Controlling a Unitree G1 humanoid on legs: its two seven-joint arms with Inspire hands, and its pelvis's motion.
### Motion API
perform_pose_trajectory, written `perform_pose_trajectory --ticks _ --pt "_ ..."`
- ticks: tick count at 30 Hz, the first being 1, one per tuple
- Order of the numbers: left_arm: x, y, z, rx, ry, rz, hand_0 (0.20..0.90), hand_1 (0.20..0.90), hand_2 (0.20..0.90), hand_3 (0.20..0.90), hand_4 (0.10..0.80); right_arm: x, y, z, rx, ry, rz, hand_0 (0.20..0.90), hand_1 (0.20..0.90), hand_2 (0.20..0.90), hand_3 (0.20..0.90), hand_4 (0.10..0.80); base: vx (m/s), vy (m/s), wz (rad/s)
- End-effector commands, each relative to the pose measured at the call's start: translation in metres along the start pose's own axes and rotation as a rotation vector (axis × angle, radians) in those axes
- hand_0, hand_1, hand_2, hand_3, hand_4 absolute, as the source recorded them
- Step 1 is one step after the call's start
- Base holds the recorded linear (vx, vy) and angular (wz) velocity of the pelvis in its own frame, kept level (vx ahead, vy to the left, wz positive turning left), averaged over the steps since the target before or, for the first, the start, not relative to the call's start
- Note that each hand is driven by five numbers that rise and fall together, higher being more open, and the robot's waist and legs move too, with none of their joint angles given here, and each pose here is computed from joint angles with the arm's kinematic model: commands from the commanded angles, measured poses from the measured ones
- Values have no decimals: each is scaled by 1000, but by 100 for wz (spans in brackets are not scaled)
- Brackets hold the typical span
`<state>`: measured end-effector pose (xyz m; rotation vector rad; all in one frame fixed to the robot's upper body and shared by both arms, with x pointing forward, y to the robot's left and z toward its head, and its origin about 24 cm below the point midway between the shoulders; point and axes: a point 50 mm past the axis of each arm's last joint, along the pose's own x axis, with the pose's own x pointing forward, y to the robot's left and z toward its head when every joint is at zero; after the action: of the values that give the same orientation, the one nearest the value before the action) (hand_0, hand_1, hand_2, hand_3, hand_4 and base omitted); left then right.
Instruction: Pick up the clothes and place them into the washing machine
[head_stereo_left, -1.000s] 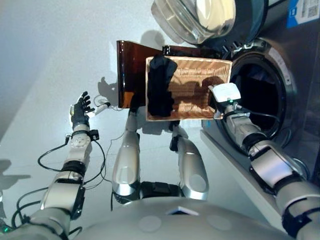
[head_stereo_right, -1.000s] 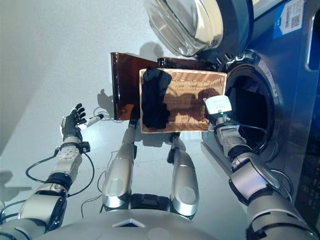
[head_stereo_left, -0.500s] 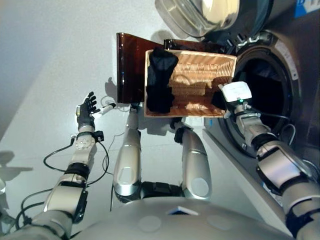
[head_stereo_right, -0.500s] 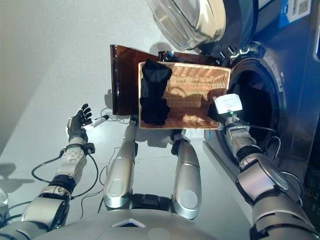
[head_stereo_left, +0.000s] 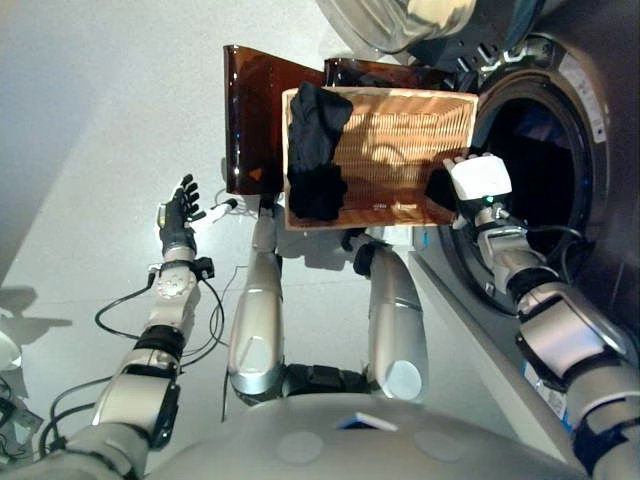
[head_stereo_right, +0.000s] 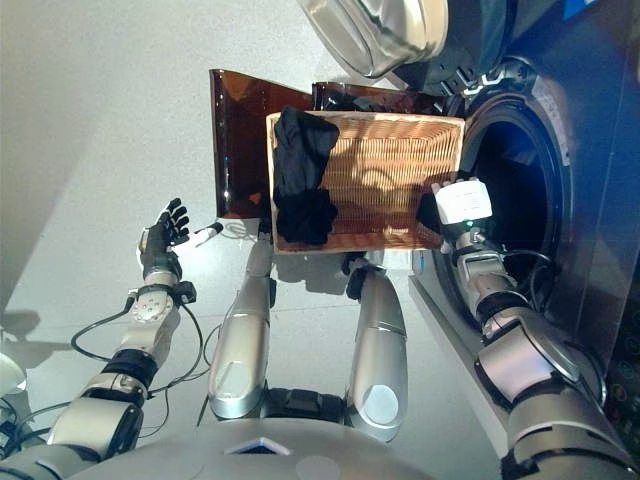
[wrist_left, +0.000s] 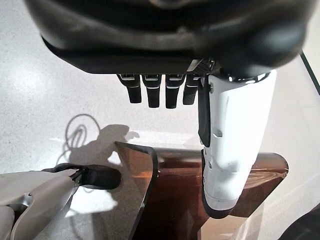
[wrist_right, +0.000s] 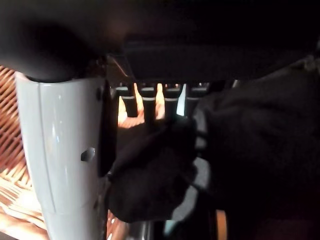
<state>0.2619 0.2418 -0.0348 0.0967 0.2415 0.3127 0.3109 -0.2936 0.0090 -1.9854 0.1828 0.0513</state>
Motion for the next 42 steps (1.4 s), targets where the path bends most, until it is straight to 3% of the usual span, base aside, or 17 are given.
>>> perform_pose_trajectory --ticks 1,3,5,6,7,15,39,40,41,42 --pt "3 12 17 -18 -108 61 900 900 900 900 800 -13 8 -61 -103 171 89 900 900 900 900 800 -10 -32 4" --pt "3 12 18 -21 -112 61 900 900 900 900 800 -13 7 -63 -106 178 87 900 900 900 900 800 0 0 0" --pt "3 13 18 -18 -114 62 900 900 900 900 800 -12 5 -64 -103 187 83 269 269 269 269 349 0 0 0" --pt "3 14 18 -19 -114 65 900 900 900 900 800 -11 4 -65 -105 189 81 200 200 200 200 300 0 0 0" --pt "-1 18 12 -18 -96 68 900 900 900 900 800 7 -21 -51 -117 118 -5 200 200 200 200 300 0 0 0" --pt "1 16 15 -23 -103 92 900 900 900 900 800 6 -18 -14 -78 8 -83 200 200 200 200 300 -7 -1 -3" --pt "-5 13 5 10 -73 70 900 900 900 900 800 -6 -1 -9 -15 59 -72 200 200 200 200 300 23 12 1" --pt "-5 15 5 19 -72 70 900 900 900 900 800 -5 -3 -16 27 90 -81 675 675 675 675 639 31 18 -3" --pt "-5 15 5 19 -72 69 900 900 900 900 800 -5 -3 -16 27 91 -81 900 900 900 900 800 75 41 1" --pt "-6 15 2 29 -58 63 900 900 900 900 800 -7 0 -16 102 119 -75 900 900 900 900 800 80 39 3"
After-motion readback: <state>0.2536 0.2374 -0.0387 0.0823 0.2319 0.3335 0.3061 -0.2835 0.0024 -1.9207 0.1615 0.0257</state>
